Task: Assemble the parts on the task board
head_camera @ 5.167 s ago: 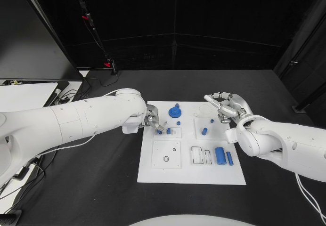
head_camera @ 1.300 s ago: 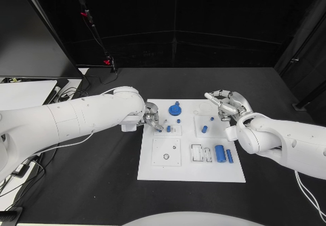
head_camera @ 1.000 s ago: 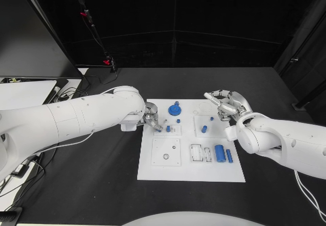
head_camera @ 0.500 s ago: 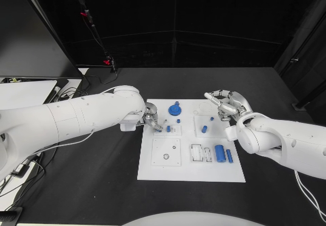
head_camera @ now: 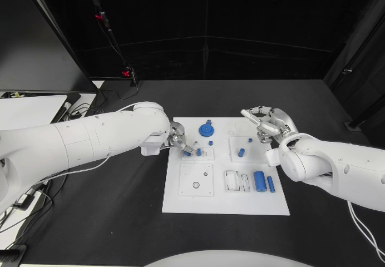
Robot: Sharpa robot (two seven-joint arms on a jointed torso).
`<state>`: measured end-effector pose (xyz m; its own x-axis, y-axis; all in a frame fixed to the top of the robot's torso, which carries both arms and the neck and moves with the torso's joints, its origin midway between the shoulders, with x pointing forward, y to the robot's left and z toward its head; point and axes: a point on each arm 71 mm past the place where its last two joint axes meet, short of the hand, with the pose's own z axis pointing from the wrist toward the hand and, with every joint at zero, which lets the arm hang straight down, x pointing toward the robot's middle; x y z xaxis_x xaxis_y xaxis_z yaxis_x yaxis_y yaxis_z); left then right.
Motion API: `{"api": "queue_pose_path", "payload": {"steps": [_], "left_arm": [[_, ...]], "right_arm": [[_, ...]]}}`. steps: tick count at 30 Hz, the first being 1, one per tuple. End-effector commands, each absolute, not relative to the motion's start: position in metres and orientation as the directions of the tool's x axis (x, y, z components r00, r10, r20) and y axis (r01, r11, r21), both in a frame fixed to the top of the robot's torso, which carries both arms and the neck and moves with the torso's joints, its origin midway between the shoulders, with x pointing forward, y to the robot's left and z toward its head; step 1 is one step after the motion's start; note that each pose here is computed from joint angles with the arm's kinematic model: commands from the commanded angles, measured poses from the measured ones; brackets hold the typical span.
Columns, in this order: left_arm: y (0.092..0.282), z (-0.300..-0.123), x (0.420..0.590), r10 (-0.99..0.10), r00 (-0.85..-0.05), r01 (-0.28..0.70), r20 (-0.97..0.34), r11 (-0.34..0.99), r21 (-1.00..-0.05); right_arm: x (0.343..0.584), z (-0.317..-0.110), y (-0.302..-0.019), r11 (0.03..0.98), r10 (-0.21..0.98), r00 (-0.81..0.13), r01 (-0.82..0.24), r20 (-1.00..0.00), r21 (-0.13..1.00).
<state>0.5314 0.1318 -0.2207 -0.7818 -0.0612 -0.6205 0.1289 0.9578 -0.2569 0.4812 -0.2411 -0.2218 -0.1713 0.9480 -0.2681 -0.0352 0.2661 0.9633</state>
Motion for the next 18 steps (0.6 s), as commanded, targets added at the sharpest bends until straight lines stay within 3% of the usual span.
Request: {"api": "queue_pose_path", "payload": {"steps": [1, 18], "left_arm": [[0.1338, -0.2315, 0.5275, -0.035, -0.793, 0.136, -0.608, 0.963, -0.233], [0.1306, -0.2303, 0.5286, -0.047, -0.783, 0.143, -0.620, 0.957, -0.254]], "right_arm": [[0.4813, -0.2205, -0.2401, 0.263, 0.948, -0.173, -0.042, -0.266, 0.964], [0.4812, -0.2205, -0.2401, 0.263, 0.948, -0.173, -0.042, -0.266, 0.964]]}}
